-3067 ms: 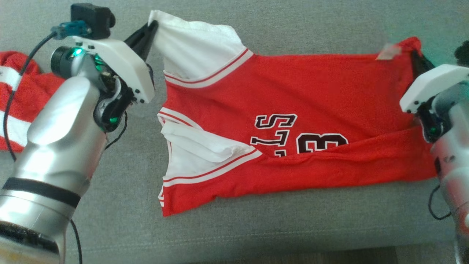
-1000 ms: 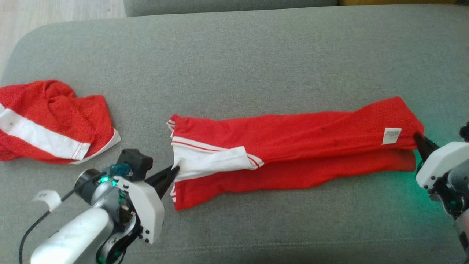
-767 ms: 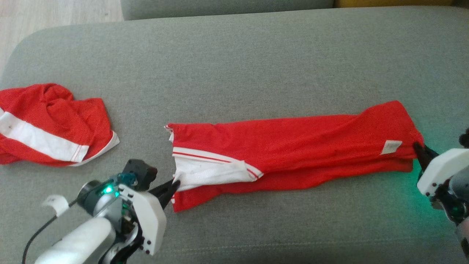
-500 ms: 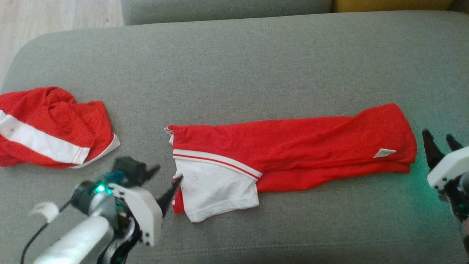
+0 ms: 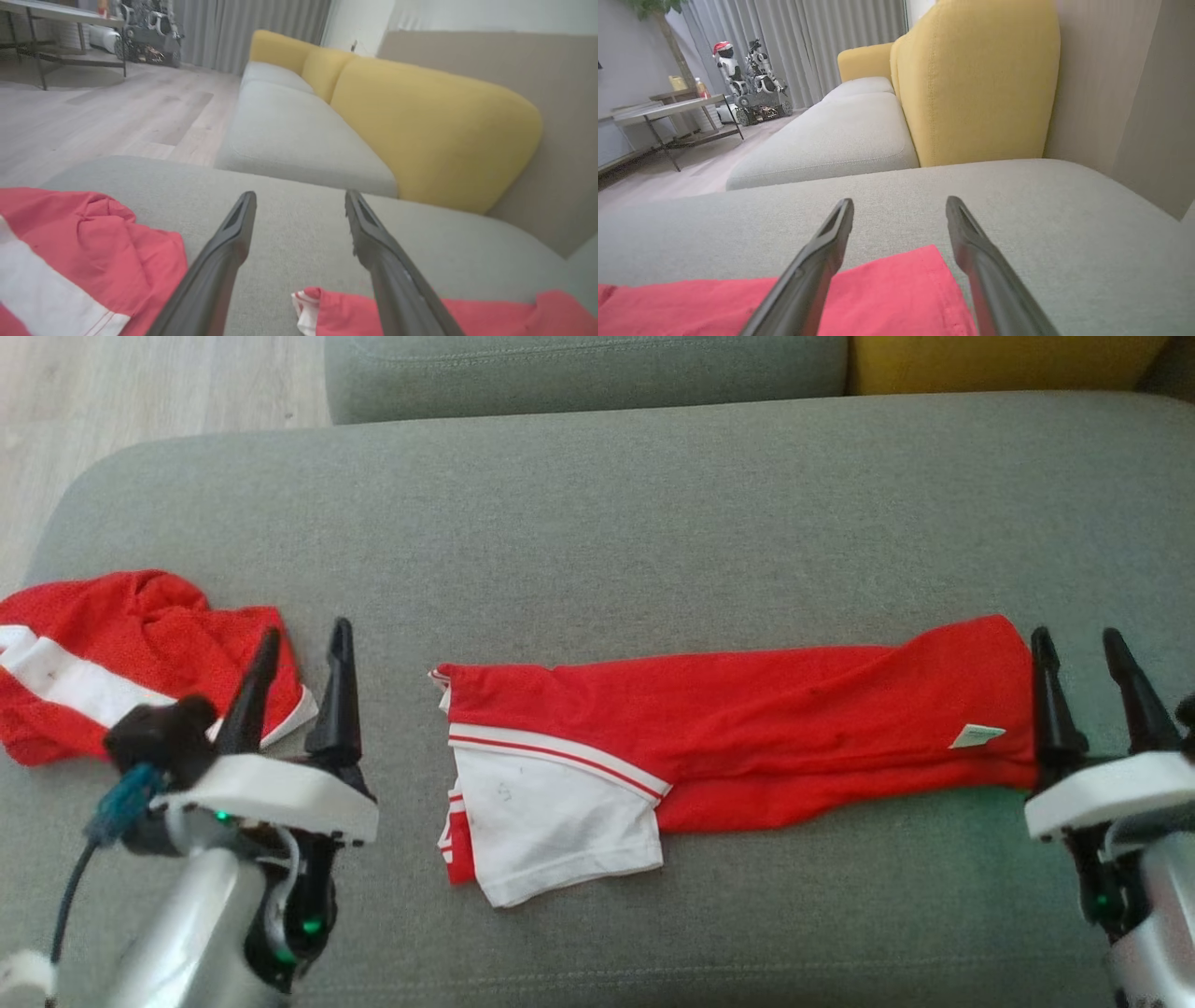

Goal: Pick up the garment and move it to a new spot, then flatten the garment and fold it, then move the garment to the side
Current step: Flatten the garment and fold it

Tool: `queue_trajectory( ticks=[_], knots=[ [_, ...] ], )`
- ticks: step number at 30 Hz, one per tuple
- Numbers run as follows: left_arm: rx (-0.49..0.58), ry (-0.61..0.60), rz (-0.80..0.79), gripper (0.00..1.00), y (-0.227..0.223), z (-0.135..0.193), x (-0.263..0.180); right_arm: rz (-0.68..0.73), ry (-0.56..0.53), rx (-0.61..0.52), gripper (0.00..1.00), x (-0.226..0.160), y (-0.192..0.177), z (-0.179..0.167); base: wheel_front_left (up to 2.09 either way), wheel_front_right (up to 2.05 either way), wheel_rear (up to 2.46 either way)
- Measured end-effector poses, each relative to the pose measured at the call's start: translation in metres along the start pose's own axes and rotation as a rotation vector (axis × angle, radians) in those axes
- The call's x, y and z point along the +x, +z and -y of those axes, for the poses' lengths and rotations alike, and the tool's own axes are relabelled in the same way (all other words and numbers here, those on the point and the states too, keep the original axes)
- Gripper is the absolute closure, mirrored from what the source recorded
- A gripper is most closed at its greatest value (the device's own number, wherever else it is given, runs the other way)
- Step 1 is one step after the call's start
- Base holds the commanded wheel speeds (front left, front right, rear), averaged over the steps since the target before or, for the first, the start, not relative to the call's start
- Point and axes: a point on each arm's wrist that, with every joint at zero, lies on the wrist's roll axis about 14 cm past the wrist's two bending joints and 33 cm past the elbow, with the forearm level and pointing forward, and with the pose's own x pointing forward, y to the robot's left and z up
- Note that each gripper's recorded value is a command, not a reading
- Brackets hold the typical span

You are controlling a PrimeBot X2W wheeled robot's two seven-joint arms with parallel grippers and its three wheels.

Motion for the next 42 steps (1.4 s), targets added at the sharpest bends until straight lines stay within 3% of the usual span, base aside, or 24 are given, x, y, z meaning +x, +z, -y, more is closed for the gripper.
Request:
queue_trajectory(
  ticks=[4,13,17,23,32,42],
  knots=[
    [-0.048,0.044,0.090,0.00,0.013,0.005,-0.008,0.037,0.017,-0.090,0.00,-0.007,0.003,-0.007,0.00,0.00,0.00],
    [-0.056,0.076,0.061,0.00,-0.016,-0.001,-0.030,0.037,0.001,-0.119,0.00,-0.011,-0.009,-0.019,0.00,0.00,0.00],
    [-0.040,0.078,0.035,0.00,-0.025,-0.008,-0.031,0.022,-0.035,-0.104,0.00,-0.010,-0.015,-0.011,0.00,0.00,0.00],
    [-0.030,0.058,0.002,0.00,-0.036,-0.008,-0.029,-0.120,-0.116,-0.054,0.00,-0.013,-0.056,0.010,0.00,0.00,0.00],
    [-0.031,0.052,-0.021,0.00,-0.044,-0.006,-0.021,-0.248,-0.203,0.002,0.00,0.008,-0.083,0.030,0.00,0.00,0.00],
    [-0.029,0.070,-0.030,0.00,-0.047,-0.012,-0.017,-0.385,-0.229,0.082,0.00,0.013,-0.117,0.027,0.00,0.00,0.00]
  ],
)
